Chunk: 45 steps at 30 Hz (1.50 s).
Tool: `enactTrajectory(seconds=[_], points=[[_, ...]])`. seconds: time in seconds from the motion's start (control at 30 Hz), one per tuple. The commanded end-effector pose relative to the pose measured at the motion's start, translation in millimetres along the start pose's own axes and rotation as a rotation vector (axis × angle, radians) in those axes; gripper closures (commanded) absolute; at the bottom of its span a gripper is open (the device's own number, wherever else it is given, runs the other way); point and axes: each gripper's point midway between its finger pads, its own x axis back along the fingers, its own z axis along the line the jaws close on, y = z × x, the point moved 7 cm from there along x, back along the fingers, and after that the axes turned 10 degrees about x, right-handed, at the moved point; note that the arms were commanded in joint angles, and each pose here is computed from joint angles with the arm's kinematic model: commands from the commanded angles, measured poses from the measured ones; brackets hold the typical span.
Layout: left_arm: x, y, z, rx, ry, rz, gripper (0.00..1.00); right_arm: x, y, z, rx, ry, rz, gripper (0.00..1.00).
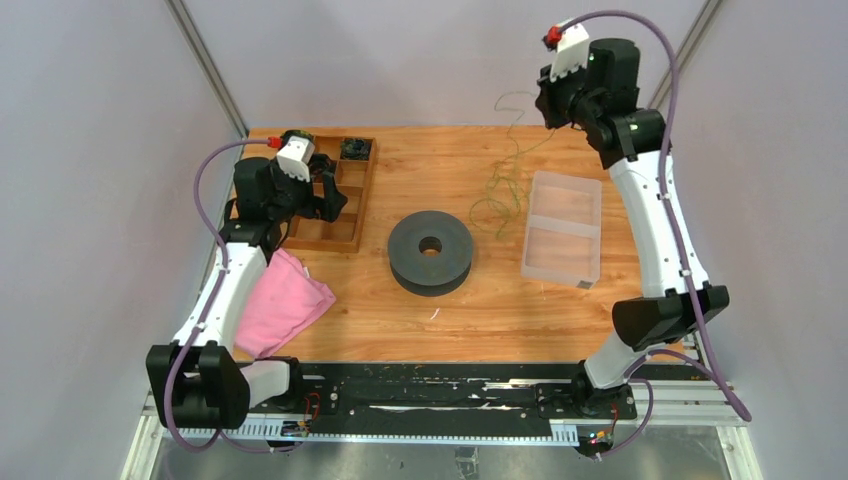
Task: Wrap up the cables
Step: Place the cable at the center of the board.
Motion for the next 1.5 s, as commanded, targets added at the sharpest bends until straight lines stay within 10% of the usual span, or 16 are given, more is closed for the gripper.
enactTrajectory(seconds=[0.0, 0.67, 1.1, 1.47], points=[[5, 7, -5, -0.025, -0.028, -0.049, 0.02, -25, -47, 30, -0.041, 0.138, 0.125, 0.99], [4, 4, -13, -0.028, -0.106, -0.062, 0.02, 11, -230, 136, -0.114, 0.533, 0.619, 0.97], [-11, -12, -32, -0.100, -0.174, -0.005, 0.02, 60, -234, 148, 0.080, 0.701, 0.604, 0.35], [-63, -65, -91, -0.252, -0.235, 0.229, 0.02, 38, -205, 132, 0.120, 0.606, 0.495, 0.34]])
